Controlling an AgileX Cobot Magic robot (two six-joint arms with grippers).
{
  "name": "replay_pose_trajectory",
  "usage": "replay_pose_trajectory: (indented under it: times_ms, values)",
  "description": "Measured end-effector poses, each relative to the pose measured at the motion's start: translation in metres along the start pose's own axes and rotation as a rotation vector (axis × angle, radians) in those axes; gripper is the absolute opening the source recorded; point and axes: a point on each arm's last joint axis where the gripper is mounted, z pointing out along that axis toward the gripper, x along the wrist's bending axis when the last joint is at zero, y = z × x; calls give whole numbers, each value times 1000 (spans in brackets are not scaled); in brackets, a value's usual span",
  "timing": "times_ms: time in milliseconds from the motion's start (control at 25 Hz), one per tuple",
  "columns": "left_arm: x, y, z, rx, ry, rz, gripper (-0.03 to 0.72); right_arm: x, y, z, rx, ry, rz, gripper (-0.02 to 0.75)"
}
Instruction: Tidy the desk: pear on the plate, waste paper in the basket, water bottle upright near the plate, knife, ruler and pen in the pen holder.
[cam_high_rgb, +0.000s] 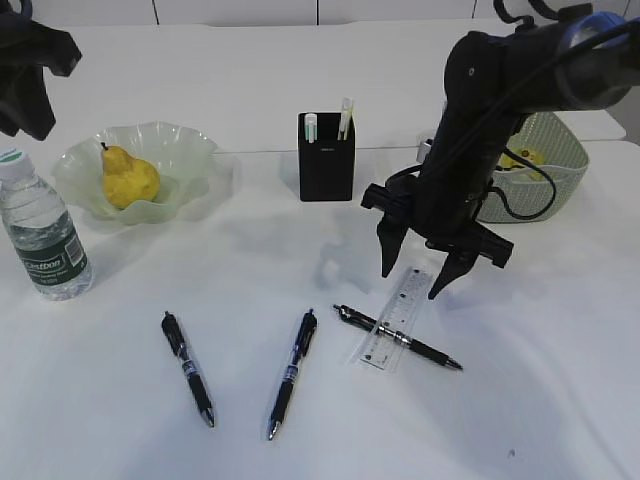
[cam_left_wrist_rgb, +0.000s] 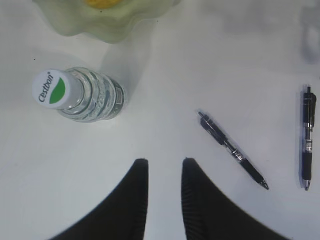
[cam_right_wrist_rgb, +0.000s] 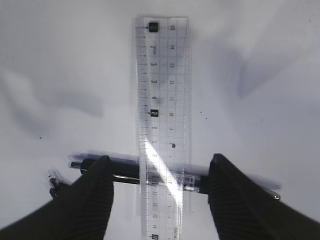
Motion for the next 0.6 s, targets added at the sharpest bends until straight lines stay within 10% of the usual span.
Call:
replay_pose_trajectory:
  times_ms: [600]
  values:
    - [0, 0, 0, 0, 0, 0, 148, 3, 1, 22, 39, -85, 9, 473]
